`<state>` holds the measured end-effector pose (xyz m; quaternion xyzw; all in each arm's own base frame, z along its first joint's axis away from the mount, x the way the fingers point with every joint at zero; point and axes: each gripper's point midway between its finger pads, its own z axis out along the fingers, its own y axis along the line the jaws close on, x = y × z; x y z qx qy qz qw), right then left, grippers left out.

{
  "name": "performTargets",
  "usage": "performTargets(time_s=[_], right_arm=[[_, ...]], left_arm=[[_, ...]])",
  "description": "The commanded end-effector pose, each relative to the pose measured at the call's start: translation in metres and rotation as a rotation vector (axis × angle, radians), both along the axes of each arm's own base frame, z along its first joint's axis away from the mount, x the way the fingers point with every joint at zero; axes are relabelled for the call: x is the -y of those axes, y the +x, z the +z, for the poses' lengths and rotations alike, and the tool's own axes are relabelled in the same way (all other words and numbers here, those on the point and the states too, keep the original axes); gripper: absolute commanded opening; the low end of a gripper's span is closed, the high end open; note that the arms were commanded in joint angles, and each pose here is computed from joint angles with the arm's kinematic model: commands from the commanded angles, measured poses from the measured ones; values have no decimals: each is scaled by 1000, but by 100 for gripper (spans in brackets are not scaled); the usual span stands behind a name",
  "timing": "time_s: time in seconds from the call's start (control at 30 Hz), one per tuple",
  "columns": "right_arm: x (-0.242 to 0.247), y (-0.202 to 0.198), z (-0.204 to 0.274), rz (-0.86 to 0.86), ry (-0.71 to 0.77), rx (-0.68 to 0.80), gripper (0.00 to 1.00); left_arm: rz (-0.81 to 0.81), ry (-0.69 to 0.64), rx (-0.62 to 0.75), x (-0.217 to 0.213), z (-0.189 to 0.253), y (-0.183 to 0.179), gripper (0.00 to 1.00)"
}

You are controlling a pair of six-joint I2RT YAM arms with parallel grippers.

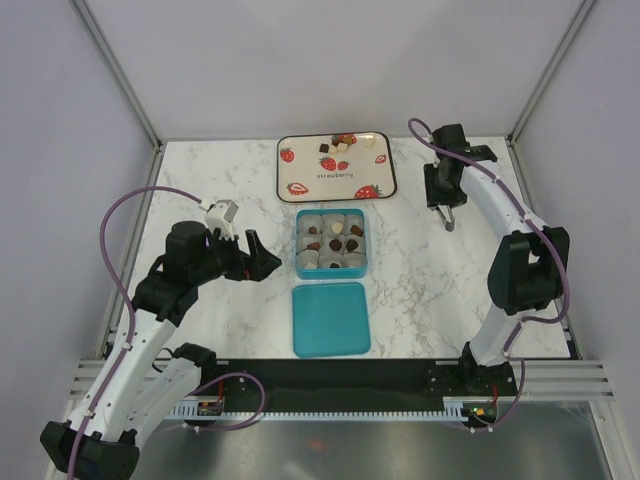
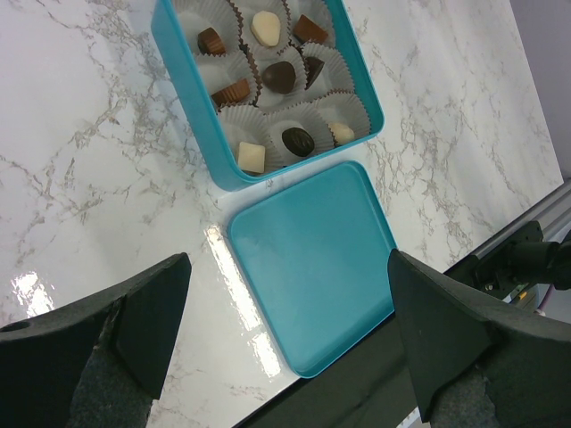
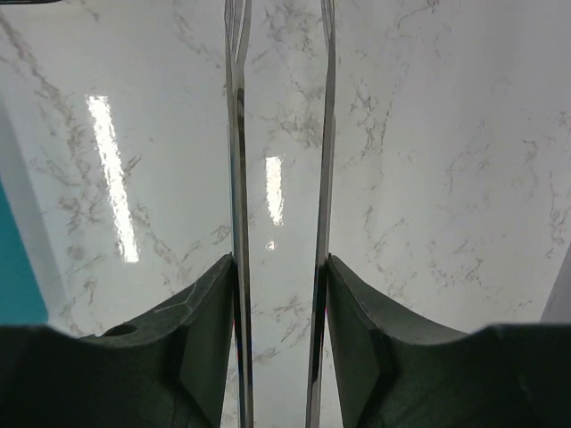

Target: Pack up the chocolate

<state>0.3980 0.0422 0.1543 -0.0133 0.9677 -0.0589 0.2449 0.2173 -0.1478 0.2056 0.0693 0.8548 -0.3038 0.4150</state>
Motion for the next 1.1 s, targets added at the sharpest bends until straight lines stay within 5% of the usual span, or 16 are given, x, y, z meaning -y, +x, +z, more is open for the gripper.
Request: performTargets(time_s=[0.0,0.63,1.07], right_arm=[[23,19,-14,-41,7,34,50],[12,-1,-105,8,227,-197,62],[33,-5,-119,-33,150,-217,73]], left_arm=[[-39,-3,30,4,4,-3,100],[-51,-6,17,6,2,-3,100],[-46,-1,15,6,0,-2,100]])
